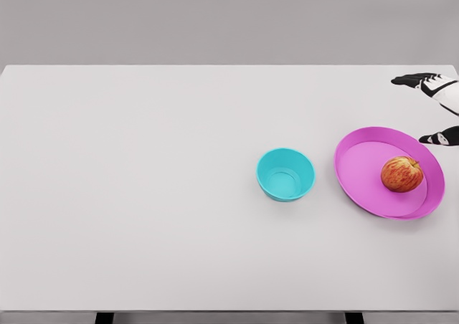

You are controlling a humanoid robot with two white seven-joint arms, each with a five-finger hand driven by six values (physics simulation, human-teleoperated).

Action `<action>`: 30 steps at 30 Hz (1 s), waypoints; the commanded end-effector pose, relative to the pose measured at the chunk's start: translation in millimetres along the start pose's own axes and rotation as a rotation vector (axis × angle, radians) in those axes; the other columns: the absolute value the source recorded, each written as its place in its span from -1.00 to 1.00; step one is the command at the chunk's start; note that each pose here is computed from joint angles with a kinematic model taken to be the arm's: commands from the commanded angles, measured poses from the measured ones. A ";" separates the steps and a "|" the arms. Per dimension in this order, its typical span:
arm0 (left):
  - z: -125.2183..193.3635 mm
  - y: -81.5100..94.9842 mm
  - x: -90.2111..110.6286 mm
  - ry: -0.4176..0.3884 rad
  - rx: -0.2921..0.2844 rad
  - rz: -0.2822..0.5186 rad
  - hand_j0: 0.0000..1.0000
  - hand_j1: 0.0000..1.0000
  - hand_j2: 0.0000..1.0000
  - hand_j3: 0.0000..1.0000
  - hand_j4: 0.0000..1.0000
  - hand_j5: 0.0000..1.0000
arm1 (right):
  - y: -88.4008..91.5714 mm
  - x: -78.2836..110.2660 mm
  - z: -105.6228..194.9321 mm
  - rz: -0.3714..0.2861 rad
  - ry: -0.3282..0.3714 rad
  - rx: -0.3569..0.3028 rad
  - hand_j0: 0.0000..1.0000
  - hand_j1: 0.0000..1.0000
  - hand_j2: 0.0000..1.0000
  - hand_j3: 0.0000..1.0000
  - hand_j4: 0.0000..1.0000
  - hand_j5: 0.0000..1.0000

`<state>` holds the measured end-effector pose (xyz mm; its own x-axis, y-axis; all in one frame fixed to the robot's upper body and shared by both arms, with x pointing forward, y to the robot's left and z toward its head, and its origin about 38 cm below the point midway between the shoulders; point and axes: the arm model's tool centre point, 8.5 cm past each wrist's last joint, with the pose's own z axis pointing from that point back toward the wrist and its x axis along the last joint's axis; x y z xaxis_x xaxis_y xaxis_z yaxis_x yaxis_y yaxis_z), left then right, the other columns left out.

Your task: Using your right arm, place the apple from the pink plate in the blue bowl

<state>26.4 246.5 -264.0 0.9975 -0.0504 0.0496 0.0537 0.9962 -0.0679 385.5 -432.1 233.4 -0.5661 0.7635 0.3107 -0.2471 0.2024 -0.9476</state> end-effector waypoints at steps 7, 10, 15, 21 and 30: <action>0.0 0.0 -0.1 0.001 0.000 0.000 1.00 1.00 1.00 1.00 1.00 1.00 | -33.1 1.9 23.5 0.104 0.029 0.064 1.00 1.00 1.00 1.00 1.00 1.00; 0.0 0.0 0.1 -0.001 0.000 0.000 1.00 1.00 1.00 1.00 1.00 1.00 | -35.2 20.1 22.4 0.150 -0.015 0.158 1.00 1.00 1.00 1.00 1.00 1.00; 0.0 0.0 0.1 -0.001 0.000 0.000 1.00 1.00 1.00 1.00 1.00 1.00 | -20.1 27.0 22.7 0.162 -0.029 0.412 1.00 1.00 1.00 1.00 1.00 1.00; 0.0 0.0 -0.1 0.001 0.000 0.000 1.00 1.00 1.00 1.00 1.00 1.00 | -0.6 26.9 13.6 0.111 -0.052 0.396 1.00 1.00 1.00 1.00 1.00 1.00; 0.0 0.0 -0.1 0.001 0.000 0.000 1.00 1.00 1.00 1.00 1.00 1.00 | 20.2 8.6 16.0 0.047 -0.008 0.409 1.00 1.00 1.00 1.00 1.00 1.00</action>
<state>26.4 246.5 -264.0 0.9975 -0.0504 0.0493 0.0537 0.9962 -0.0679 362.5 -426.9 223.7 -0.6083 0.7516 0.2552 -0.4947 -0.1075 -0.8624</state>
